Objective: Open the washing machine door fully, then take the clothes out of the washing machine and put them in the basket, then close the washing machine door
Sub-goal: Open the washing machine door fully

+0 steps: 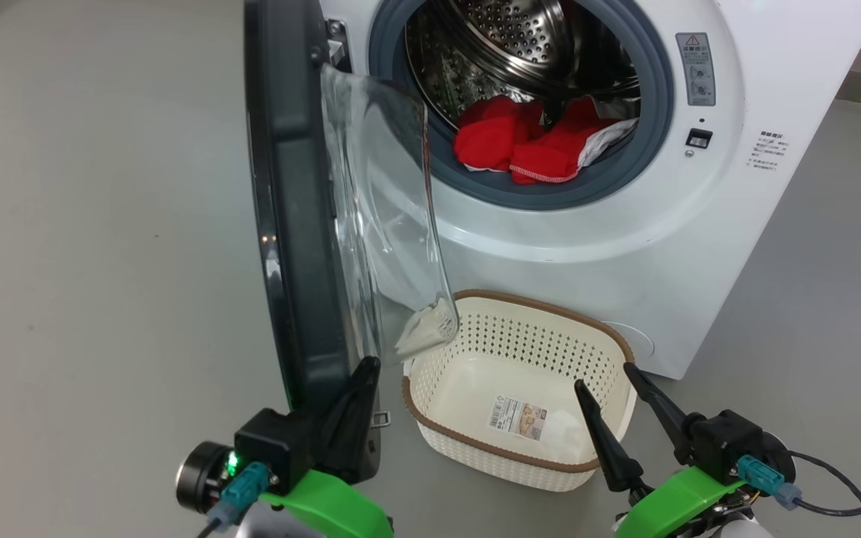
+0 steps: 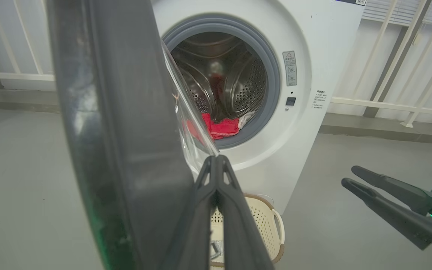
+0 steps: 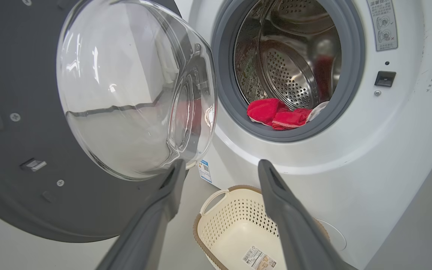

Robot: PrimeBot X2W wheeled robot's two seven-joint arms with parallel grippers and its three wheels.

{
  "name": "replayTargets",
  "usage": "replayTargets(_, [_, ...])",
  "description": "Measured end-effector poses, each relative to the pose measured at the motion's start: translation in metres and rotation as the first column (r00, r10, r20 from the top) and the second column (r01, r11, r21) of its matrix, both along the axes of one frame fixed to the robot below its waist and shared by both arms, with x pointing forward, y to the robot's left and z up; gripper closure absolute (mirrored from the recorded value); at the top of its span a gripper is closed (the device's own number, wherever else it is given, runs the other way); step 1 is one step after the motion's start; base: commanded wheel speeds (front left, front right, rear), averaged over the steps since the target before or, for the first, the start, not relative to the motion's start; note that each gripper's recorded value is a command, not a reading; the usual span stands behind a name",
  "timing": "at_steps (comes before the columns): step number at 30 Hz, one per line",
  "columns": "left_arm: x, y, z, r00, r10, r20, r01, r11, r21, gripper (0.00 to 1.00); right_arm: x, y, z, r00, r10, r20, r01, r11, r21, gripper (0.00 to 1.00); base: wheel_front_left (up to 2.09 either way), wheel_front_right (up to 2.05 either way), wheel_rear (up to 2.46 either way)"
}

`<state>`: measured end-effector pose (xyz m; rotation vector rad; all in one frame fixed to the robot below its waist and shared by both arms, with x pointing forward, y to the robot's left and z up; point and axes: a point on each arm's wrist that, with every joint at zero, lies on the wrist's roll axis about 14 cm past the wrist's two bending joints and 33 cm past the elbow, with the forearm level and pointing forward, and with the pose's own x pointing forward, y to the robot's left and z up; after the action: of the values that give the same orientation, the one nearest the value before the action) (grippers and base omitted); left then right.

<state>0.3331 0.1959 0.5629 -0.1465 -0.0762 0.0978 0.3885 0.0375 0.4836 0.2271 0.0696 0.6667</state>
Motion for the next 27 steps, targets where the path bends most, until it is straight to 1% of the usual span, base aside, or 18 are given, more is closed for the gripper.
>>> replayTargets(4, [-0.004,0.004,-0.012,0.999,0.023,-0.033,-0.023,1.0,-0.008,1.0,0.0,0.0,0.0,1.0,0.001,-0.001,-0.001,1.0,-0.001,0.0,0.0,0.0,0.0])
replayTargets(9, [-0.006,0.009,-0.012,0.998,0.054,-0.028,-0.054,0.998,-0.012,1.0,0.0,0.002,-0.001,1.0,0.006,-0.002,-0.006,1.0,-0.001,0.0,0.0,0.0,0.0])
replayTargets(15, [-0.015,0.031,-0.013,0.989,0.149,-0.016,-0.149,0.989,-0.02,1.0,0.0,0.009,-0.003,1.0,0.025,-0.01,-0.025,1.0,-0.001,0.0,0.0,0.0,0.0])
replayTargets(19, [-0.021,0.054,-0.014,0.973,0.23,-0.015,-0.23,0.973,-0.024,1.0,0.001,0.014,-0.008,0.999,0.038,-0.02,-0.038,0.999,-0.002,0.0,0.0,0.0,0.0])
replayTargets(27, [-0.038,0.1,-0.018,0.926,0.377,-0.03,-0.377,0.926,-0.022,1.0,0.0,0.023,-0.02,0.996,0.067,-0.051,-0.068,0.998,-0.011,0.0,0.0,0.0,0.0])
